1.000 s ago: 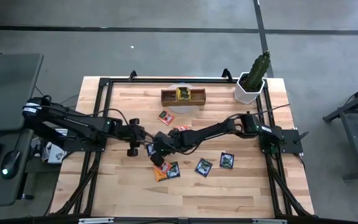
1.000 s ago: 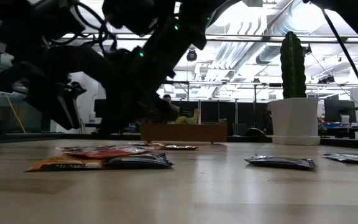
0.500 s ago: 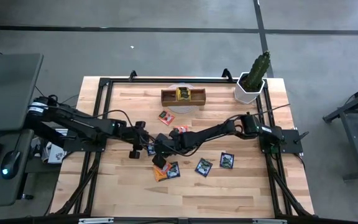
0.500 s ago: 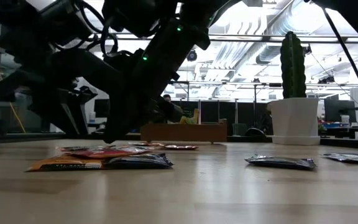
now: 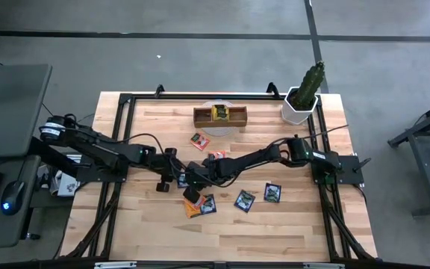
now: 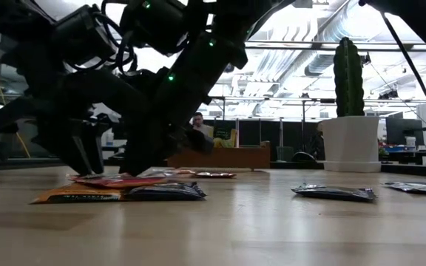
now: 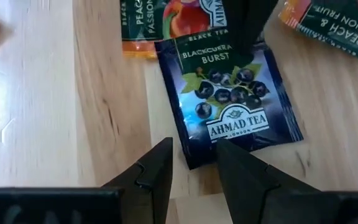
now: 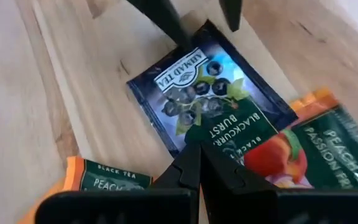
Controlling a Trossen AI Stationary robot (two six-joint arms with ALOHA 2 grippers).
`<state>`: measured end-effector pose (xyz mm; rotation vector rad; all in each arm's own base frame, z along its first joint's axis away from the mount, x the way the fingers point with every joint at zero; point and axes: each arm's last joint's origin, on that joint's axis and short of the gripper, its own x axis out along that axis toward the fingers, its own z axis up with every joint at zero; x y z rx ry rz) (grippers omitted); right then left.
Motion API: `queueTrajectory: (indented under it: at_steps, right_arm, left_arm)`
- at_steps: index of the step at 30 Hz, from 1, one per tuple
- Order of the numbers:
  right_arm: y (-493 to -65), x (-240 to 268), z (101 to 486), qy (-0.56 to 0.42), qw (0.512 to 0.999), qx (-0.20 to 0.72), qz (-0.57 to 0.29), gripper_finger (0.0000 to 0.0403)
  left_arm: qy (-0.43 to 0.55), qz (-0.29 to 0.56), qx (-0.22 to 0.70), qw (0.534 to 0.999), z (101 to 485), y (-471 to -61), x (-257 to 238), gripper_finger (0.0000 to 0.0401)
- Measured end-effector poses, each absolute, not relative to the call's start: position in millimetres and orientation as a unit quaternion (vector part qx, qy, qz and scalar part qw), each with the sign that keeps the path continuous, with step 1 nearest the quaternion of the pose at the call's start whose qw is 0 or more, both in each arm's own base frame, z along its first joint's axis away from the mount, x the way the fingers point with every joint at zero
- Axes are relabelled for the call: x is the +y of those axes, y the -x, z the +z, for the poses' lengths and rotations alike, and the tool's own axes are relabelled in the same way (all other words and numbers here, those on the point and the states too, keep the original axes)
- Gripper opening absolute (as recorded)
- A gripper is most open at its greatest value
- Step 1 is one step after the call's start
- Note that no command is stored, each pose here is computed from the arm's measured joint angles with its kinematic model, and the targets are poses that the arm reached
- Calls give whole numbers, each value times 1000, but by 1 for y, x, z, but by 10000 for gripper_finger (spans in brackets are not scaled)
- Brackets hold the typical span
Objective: Pick & Place Tea
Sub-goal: Put the purple tea bag in the left compartment of the organizer
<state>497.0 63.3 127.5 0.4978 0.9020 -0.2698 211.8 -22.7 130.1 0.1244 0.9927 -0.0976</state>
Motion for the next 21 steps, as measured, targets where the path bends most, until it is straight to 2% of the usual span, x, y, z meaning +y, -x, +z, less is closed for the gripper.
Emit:
queueTrajectory:
  at_steps: [21]
  right_arm:
    - [-500, 19, 124, -224, 859, 440, -132, 0]
  left_arm:
    - [38, -156, 478, 863, 130, -210, -31, 122]
